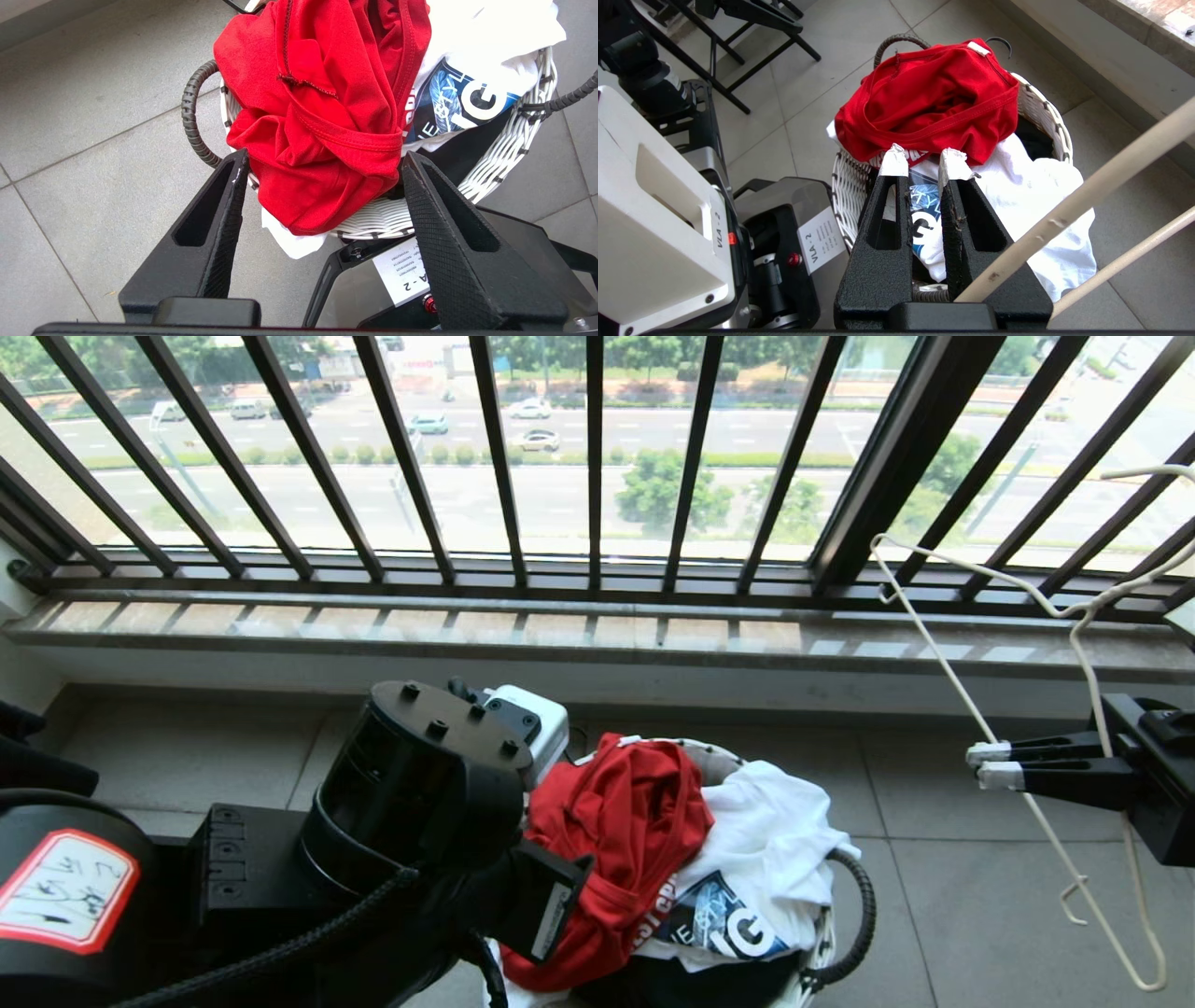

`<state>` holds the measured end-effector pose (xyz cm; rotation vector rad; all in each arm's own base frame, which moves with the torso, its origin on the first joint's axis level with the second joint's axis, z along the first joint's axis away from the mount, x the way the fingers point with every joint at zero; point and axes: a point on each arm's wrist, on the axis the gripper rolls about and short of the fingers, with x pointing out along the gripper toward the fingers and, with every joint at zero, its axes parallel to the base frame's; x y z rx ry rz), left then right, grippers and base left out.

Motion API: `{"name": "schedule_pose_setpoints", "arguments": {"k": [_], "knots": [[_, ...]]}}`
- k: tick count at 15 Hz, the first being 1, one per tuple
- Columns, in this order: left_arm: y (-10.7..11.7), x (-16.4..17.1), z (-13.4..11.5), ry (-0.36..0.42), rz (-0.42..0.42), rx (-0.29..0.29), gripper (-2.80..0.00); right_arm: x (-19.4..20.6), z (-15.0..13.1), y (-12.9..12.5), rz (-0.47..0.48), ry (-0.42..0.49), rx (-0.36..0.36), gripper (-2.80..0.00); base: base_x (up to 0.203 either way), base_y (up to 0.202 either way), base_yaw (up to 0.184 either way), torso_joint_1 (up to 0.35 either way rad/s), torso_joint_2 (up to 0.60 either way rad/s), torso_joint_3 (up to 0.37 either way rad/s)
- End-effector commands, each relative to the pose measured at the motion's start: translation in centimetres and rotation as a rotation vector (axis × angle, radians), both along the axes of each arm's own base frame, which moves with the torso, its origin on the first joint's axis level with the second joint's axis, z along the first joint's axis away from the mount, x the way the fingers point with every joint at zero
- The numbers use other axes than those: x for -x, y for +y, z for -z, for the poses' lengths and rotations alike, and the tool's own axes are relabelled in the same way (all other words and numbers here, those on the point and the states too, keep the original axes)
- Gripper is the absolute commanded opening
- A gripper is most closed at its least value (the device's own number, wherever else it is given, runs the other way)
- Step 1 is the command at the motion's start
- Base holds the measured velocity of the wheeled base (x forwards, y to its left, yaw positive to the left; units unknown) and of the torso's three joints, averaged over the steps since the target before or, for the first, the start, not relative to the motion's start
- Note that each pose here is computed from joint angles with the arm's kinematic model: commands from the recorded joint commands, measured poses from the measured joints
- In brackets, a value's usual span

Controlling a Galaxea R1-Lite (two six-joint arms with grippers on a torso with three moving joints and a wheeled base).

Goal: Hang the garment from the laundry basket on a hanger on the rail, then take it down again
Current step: Pick up clothes from the basket

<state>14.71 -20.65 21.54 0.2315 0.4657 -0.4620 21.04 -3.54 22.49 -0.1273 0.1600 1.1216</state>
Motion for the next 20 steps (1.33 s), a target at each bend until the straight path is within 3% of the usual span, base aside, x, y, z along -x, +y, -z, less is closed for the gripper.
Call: {"name": "schedule_pose_setpoints", "arguments": {"k": [1,3,9,10,17,20], "knots": [[-0.1,-0.9,-1.6,-0.003,-0.029,0.002,-2.80,-0.1,0.2,0.0,-0.006,0.004,-0.006,-2.80,0.000,0.000,0.000,0.000,0.00,0.000],[-1.3,-3.2,0.2,0.054,-0.080,-0.062,-2.80,-0.4,0.4,-0.1,-0.008,0.013,-0.008,-2.80,0.000,0.000,0.000,0.000,0.00,0.000],[-3.2,-8.3,4.4,0.160,-0.214,-0.097,-2.80,-0.5,0.4,-0.1,-0.007,0.013,-0.008,-2.80,0.000,0.000,0.000,0.000,0.00,0.000],[-3.3,-9.0,4.9,0.169,-0.233,-0.097,0.00,-0.5,0.4,-0.1,-0.007,0.013,-0.008,-2.80,0.000,0.000,0.000,0.000,0.00,0.000],[-3.7,-10.8,6.7,0.201,-0.274,-0.113,0.00,-0.5,0.4,-0.1,-0.006,0.007,-0.007,-2.80,0.000,0.000,0.000,0.000,0.00,0.000],[-3.8,-12.1,7.0,0.209,-0.322,-0.071,0.00,-0.5,0.4,-0.1,-0.006,0.006,-0.007,-2.80,0.000,0.000,0.000,0.000,0.00,0.000]]}}
